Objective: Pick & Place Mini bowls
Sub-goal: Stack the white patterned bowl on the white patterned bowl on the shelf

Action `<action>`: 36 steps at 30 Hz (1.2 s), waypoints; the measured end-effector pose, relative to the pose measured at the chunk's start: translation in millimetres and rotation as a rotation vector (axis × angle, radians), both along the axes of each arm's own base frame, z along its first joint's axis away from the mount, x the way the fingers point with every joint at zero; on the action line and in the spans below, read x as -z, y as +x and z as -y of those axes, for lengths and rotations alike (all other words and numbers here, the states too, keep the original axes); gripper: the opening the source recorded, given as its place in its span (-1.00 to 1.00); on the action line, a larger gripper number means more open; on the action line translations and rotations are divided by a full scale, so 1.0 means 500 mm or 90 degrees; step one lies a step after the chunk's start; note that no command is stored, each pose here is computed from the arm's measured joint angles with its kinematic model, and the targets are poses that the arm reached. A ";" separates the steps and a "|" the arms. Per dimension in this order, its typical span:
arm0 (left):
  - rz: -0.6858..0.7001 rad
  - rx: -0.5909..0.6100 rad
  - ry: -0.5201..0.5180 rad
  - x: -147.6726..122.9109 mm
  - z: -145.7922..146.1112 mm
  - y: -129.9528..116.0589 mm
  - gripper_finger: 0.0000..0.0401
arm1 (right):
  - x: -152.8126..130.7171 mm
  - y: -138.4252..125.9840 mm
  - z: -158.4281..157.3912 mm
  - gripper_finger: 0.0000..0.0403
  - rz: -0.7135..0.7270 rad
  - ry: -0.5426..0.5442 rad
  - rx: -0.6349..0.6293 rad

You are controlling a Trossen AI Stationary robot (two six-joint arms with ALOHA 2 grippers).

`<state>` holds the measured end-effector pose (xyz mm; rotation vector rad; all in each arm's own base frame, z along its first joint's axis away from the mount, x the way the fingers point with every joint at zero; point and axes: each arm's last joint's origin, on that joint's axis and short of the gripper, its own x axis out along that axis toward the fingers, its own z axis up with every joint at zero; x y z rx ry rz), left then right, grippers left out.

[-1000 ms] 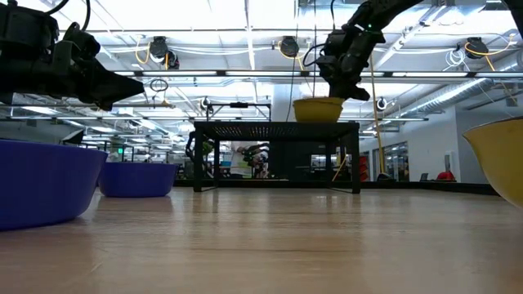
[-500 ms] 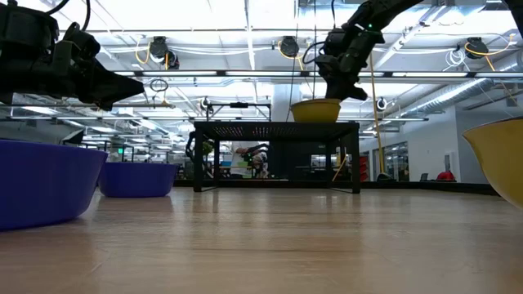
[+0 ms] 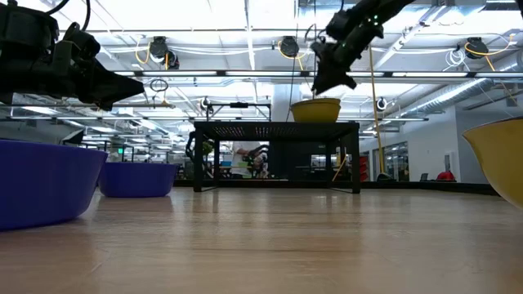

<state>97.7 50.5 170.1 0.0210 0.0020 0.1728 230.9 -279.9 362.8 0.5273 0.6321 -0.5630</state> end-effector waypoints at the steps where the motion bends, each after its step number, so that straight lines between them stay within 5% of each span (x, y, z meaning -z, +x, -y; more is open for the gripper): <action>1: 0.000 0.000 0.000 0.000 0.000 0.000 -0.60 | -0.012 -0.003 -0.005 -0.60 0.014 -0.012 -0.004; 8: 0.000 0.000 0.000 0.000 0.000 0.000 -0.60 | -0.101 -0.018 -0.103 -0.61 0.088 -0.067 -0.097; 20: 0.000 0.000 0.000 0.000 0.000 0.000 -0.60 | -0.179 -0.004 -0.412 -0.50 0.106 -0.077 -0.410; 29: 0.000 0.000 0.000 0.000 0.000 0.000 -0.60 | -0.106 0.058 -0.686 -0.07 0.040 -0.163 -0.613; 36: 0.000 0.000 0.000 0.000 0.000 0.000 -0.60 | 0.009 0.088 -0.799 0.05 -0.085 -0.120 -0.592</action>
